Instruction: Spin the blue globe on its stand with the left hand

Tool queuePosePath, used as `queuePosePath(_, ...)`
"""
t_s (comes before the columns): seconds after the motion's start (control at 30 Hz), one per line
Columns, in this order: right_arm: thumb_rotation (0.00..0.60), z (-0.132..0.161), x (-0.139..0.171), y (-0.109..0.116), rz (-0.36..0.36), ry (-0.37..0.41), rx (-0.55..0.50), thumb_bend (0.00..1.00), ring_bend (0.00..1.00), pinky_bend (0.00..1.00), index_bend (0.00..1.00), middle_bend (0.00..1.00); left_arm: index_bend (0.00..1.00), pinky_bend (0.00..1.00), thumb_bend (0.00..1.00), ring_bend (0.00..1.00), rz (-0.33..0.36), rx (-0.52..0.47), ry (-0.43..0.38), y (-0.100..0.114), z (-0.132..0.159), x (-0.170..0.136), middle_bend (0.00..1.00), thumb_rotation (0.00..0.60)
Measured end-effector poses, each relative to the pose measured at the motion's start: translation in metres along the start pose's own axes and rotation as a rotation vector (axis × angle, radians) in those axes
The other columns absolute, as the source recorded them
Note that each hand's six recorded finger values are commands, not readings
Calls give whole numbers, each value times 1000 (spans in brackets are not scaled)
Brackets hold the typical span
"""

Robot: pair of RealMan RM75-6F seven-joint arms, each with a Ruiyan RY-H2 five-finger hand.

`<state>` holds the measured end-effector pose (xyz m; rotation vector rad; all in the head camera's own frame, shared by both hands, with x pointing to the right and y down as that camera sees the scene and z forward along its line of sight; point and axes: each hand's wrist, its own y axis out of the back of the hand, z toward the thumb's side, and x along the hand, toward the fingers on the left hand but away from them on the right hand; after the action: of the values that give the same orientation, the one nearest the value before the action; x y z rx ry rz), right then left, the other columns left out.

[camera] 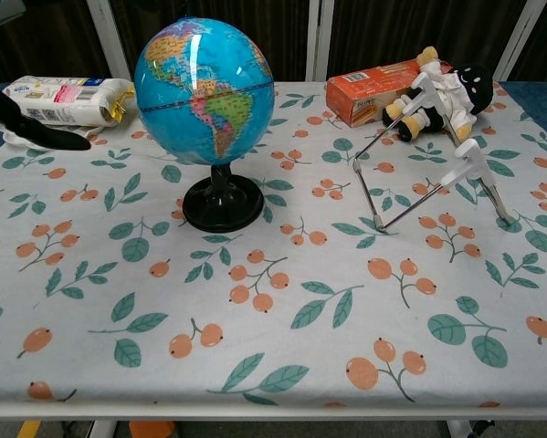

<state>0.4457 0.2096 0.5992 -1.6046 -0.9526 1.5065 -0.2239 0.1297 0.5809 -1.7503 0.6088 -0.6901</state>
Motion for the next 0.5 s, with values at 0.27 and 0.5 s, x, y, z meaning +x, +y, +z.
queuePosePath(0.27, 600, -2, 0, 0, 0, -3, -4, 290, 0, 0, 0, 0, 107, 0, 58, 0, -12, -10, -82, -7, 19, 17, 81, 600)
queuePosePath(0.5, 600, -6, 0, 0, 1, -11, -10, 290, 0, 0, 0, 0, 107, 0, 58, 0, -53, -5, -96, -19, 24, 30, 81, 600)
